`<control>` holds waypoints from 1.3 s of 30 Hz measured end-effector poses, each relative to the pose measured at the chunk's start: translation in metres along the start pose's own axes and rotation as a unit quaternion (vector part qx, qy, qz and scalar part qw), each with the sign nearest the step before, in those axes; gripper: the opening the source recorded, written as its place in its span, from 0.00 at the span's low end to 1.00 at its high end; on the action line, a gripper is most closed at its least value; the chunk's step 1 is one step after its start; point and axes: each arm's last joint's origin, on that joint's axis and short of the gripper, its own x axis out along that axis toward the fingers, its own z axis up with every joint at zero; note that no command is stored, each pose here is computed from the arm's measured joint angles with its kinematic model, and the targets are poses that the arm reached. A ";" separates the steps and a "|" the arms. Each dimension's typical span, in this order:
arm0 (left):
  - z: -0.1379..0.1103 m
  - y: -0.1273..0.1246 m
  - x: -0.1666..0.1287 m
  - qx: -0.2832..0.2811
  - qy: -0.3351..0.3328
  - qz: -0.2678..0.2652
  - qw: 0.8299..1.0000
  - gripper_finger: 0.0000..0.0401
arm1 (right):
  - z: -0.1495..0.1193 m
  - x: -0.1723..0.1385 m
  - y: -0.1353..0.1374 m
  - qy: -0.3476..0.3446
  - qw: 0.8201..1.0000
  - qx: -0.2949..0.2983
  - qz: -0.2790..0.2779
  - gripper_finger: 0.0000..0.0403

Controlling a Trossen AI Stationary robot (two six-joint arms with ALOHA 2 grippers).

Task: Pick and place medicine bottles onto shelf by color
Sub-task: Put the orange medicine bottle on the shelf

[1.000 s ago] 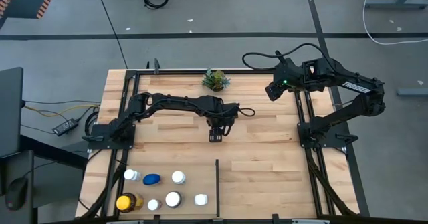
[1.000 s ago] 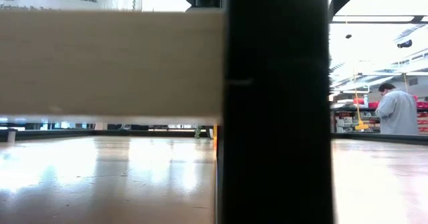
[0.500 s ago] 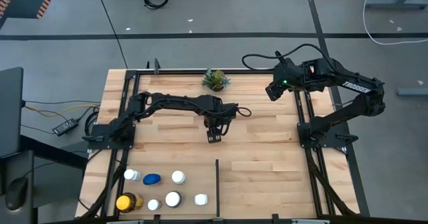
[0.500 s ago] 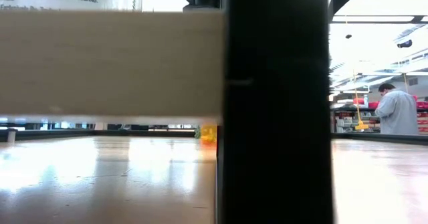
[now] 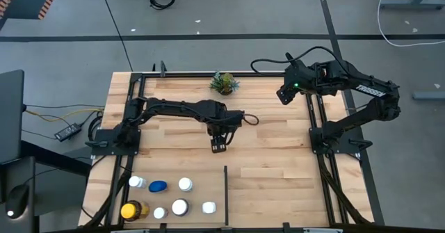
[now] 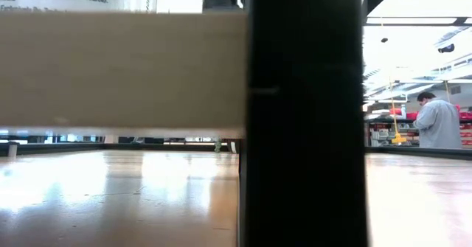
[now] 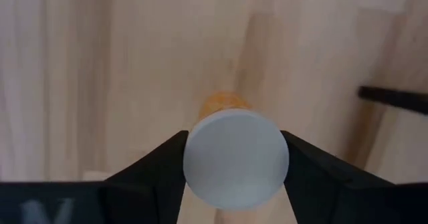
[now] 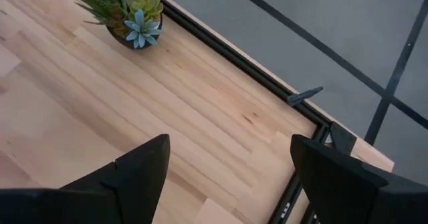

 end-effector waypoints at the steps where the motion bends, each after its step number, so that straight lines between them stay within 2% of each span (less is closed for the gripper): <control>1: -0.002 -0.005 -0.001 0.004 0.003 -0.001 1.000 0.52 | 0.000 0.000 0.000 0.000 1.000 0.000 0.000 0.79; 7: -0.013 -0.030 -0.005 0.030 0.025 0.016 0.999 0.59 | 0.000 0.000 0.000 0.001 0.999 -0.038 -0.001 0.79; 14: -0.022 -0.050 -0.016 0.021 0.023 0.016 0.999 0.52 | 0.000 0.000 0.000 0.000 0.998 -0.065 -0.001 0.79; 17: -0.026 -0.056 -0.025 0.014 0.015 0.011 1.000 0.52 | 0.000 0.000 0.000 0.000 0.998 -0.067 -0.001 0.79; 20: -0.031 -0.061 -0.035 0.012 0.006 0.010 1.000 0.57 | 0.000 0.000 0.000 0.000 0.997 -0.072 -0.001 0.79; 24: -0.038 -0.069 -0.047 0.024 0.002 0.007 1.000 0.60 | 0.000 0.000 0.000 0.000 0.998 -0.059 -0.001 0.79; 32: -0.046 -0.090 -0.048 0.084 0.000 0.007 0.996 0.52 | 0.000 0.000 0.000 0.001 1.000 -0.021 0.001 0.79; 36: -0.050 -0.101 -0.048 0.093 -0.002 0.011 0.996 0.57 | -0.002 -0.001 0.002 0.002 1.000 -0.014 0.007 0.79; 39: -0.054 -0.110 -0.048 0.079 -0.004 0.009 0.997 0.60 | -0.003 -0.003 0.004 -0.002 1.000 -0.019 0.008 0.79</control>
